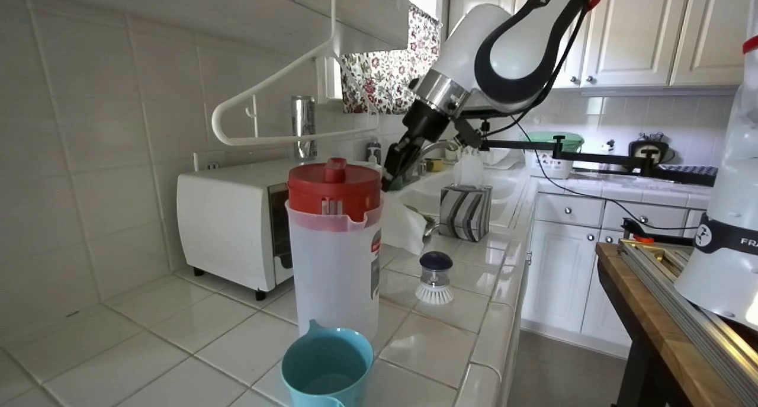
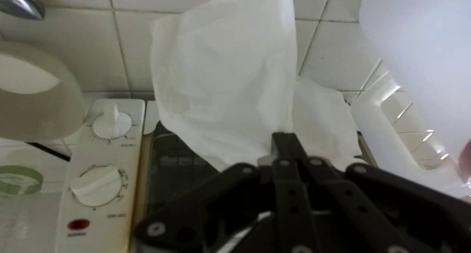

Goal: Wipe the cabinet door with the white cloth

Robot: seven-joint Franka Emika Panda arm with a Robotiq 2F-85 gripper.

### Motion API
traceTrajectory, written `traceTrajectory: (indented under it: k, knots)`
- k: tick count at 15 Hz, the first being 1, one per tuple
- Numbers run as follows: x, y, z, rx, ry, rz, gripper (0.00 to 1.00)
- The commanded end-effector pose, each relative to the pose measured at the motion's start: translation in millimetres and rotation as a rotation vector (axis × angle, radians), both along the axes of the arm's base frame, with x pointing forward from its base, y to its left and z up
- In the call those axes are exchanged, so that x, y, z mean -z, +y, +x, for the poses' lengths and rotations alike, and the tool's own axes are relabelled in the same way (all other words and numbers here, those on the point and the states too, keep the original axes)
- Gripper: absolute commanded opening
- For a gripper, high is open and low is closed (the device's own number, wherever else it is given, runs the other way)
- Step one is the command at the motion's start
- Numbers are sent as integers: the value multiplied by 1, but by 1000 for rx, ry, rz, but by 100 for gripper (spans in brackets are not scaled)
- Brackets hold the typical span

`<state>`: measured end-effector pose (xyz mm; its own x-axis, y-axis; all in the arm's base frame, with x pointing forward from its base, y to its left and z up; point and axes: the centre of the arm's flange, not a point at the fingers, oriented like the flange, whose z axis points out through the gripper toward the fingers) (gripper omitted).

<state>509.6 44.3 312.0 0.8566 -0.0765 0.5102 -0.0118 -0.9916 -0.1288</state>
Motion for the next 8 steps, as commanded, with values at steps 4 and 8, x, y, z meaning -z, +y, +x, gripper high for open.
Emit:
traceTrajectory:
  k: [4, 8]
  knots:
    - [-53, -8, -45, 43, 49, -56, 0]
    - [-86, -6, -64, 37, 34, -92, 0]
